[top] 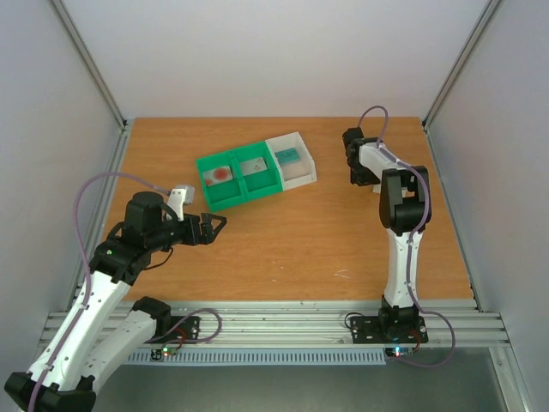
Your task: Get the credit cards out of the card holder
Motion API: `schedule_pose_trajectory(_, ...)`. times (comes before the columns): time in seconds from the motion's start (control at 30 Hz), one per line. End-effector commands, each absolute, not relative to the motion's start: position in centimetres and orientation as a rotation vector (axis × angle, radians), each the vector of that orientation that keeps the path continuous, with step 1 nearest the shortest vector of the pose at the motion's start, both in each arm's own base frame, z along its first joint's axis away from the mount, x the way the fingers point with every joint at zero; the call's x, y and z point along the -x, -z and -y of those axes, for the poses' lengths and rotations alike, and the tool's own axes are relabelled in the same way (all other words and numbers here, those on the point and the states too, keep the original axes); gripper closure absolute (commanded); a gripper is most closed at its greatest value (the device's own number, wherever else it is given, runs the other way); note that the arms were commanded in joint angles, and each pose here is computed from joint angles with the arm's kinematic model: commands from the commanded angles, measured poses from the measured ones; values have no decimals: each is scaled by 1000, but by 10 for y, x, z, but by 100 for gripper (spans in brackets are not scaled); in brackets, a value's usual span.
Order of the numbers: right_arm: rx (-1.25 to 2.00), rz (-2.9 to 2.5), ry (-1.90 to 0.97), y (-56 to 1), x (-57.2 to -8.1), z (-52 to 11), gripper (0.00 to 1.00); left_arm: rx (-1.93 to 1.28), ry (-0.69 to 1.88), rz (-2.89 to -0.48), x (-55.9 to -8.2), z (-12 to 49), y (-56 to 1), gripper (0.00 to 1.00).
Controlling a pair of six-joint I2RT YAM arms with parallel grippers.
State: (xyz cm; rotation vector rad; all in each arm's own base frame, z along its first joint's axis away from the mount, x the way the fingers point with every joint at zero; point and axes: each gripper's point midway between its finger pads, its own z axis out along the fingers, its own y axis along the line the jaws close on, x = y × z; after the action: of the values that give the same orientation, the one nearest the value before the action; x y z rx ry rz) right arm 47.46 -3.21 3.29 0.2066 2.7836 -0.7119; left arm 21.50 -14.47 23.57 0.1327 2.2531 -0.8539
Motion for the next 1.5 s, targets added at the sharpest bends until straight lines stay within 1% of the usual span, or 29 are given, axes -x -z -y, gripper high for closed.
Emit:
schedule_pose_trajectory(0.0, -231, -2770, 807, -33, -476, 45, 76, -145, 854, -2219, -217, 145, -240, 1)
schedule_pose_trajectory(0.17, -225, -2762, 872, -30, -473, 51, 78, -148, 850, -2212, -218, 144, -241, 1)
schedule_pose_trajectory(0.3, -226, -2753, 879, -29, -474, 52, 82, -150, 849, -2218, -218, 145, -241, 1)
schedule_pose_trajectory(0.5, -223, -2748, 882, -35, -470, 53, 98, -148, 847, -2215, -218, 144, -241, 1)
schedule_pose_trajectory(0.7, -234, -2765, 794, -44, -454, 44, 99, -142, 825, -2222, -220, 142, -239, 1)
schedule_pose_trajectory(1.03, -278, -2816, 499, -59, -412, 8, 99, -150, 816, -2226, -217, 141, -239, 1)
schedule_pose_trajectory(1.13, -274, -2837, 316, -66, -403, -19, 99, -146, 816, -2234, -216, 140, -238, 2)
schedule_pose_trajectory(1.33, -115, -2886, 40, -66, -382, -88, 99, -83, 778, -2278, -215, 133, -231, 3)
schedule_pose_trajectory(1.4, -1, -2887, -43, -67, -372, -115, 99, -50, 764, -2293, -216, 130, -228, 3)
schedule_pose_trajectory(1.47, 184, -2861, -105, -68, -359, -150, 99, -32, 761, -2308, -216, 129, -227, 3)
